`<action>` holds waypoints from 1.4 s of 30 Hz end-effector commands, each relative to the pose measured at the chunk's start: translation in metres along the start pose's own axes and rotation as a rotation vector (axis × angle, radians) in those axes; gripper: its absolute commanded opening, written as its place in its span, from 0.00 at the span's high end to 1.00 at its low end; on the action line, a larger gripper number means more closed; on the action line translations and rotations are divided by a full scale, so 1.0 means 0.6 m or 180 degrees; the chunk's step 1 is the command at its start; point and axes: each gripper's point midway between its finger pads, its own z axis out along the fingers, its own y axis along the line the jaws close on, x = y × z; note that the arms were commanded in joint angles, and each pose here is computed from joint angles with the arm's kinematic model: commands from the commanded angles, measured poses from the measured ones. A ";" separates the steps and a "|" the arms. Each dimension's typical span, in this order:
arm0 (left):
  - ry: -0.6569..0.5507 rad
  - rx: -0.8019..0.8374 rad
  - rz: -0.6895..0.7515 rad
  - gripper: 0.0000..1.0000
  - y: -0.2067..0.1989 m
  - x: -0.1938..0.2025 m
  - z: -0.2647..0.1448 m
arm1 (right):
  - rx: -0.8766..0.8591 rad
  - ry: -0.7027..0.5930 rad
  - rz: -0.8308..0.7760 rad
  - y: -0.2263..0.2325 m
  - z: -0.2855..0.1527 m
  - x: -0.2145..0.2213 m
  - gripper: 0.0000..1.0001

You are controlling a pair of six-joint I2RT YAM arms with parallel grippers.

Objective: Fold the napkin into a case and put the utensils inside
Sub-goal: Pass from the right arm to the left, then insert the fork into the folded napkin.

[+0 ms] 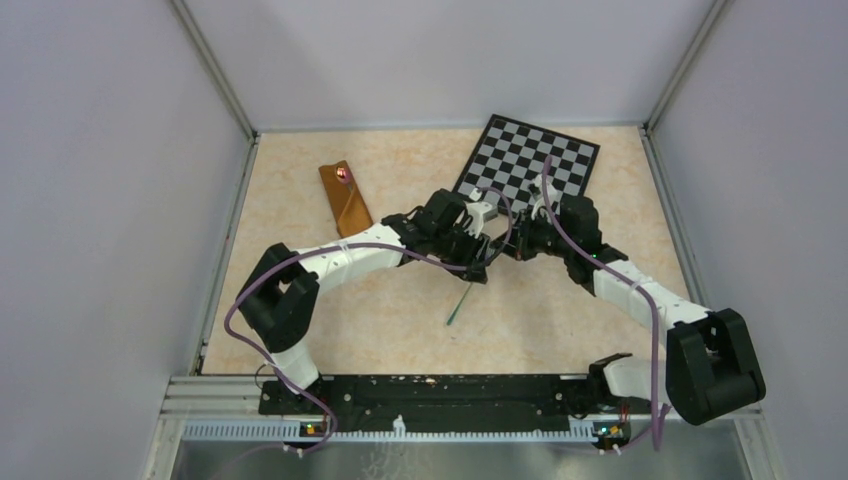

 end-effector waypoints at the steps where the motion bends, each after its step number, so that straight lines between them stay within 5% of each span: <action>1: -0.0227 -0.0126 0.0000 0.59 0.005 -0.028 0.004 | -0.0250 -0.0230 -0.0208 0.038 -0.002 -0.041 1.00; 10: -0.0272 -0.0171 -0.0005 0.81 0.008 -0.032 0.007 | -0.0307 -0.0215 -0.0200 0.041 -0.001 -0.036 1.00; 14: -0.0322 -0.0233 0.0039 1.00 0.013 -0.036 0.004 | -0.0367 -0.0212 -0.0209 0.047 -0.002 -0.037 1.00; 16: -0.0400 -0.0342 0.0107 1.00 0.020 -0.045 -0.003 | -0.0337 -0.0207 -0.0186 0.046 -0.003 -0.038 1.00; 18: -0.0530 -0.0691 0.0138 1.00 0.047 -0.060 -0.019 | 0.0011 -0.0255 -0.0053 0.019 -0.002 -0.046 0.79; 21: -0.0769 -0.1463 0.0132 1.00 0.124 -0.091 -0.070 | 0.0649 -0.0191 0.0231 -0.036 -0.004 -0.044 0.59; 31: -0.1516 -0.2908 -0.0714 1.00 0.452 -0.189 -0.316 | 0.0666 0.0207 0.0479 -0.052 0.010 0.012 0.56; 42: -0.1666 -0.3246 -0.1240 1.00 0.673 -0.215 -0.445 | 0.0645 0.0330 0.0404 -0.060 0.022 0.018 0.52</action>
